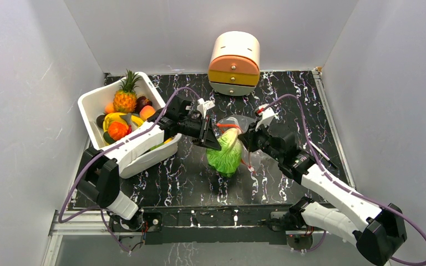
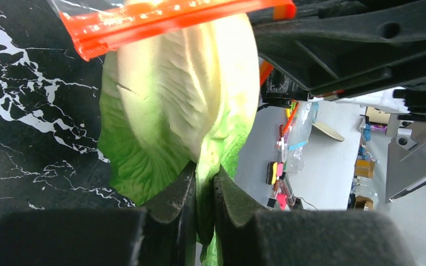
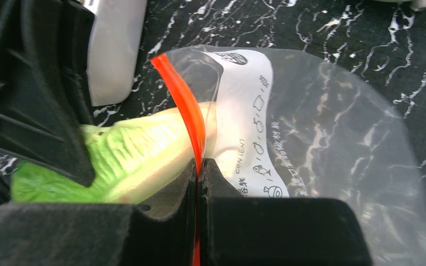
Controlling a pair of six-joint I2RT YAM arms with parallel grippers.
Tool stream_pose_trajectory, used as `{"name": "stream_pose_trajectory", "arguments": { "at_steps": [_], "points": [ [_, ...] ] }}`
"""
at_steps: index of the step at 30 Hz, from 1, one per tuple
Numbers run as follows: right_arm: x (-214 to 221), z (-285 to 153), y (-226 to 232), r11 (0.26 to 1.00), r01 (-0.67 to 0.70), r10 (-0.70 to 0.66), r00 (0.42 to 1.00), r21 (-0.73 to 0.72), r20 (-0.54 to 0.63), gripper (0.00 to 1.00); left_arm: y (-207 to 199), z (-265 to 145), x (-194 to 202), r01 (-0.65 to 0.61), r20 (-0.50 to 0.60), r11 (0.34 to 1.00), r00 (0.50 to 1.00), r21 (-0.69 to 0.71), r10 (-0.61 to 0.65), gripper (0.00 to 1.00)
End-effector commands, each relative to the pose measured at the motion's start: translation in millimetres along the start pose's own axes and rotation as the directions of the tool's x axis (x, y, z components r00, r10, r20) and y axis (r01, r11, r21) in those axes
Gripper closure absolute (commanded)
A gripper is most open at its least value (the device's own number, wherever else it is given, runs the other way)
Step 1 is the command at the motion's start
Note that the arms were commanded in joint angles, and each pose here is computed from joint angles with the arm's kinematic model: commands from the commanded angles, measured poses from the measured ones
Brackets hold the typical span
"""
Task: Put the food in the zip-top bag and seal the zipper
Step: Place the fake vegetable in the zipper food storage bag.
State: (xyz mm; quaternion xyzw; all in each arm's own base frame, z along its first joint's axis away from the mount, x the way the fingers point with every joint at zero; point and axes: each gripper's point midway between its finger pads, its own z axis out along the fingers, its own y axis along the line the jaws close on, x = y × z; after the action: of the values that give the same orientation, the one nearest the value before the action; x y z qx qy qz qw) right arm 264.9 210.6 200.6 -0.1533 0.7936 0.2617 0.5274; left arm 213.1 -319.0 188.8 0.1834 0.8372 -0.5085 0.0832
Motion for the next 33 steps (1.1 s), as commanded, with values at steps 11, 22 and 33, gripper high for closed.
{"name": "stream_pose_trajectory", "arguments": {
  "at_steps": [11, 22, 33],
  "points": [
    [-36, -18, 76, 0.926, -0.027, 0.045, 0.998, -0.377, 0.041, 1.00, -13, 6, -31, -0.001, 0.108, 0.999, 0.994, 0.050, -0.005, 1.00],
    [-18, -11, 49, 0.971, -0.103, 0.099, 0.995, -0.217, -0.029, 1.00, -30, 4, -41, 0.025, 0.188, 0.990, 0.981, 0.136, -0.051, 1.00],
    [-28, -7, 32, 0.977, -0.185, 0.183, 0.983, -0.106, -0.030, 1.00, -33, 3, 18, -0.210, 0.040, 0.968, 0.978, 0.140, 0.206, 1.00]
  ]
}}
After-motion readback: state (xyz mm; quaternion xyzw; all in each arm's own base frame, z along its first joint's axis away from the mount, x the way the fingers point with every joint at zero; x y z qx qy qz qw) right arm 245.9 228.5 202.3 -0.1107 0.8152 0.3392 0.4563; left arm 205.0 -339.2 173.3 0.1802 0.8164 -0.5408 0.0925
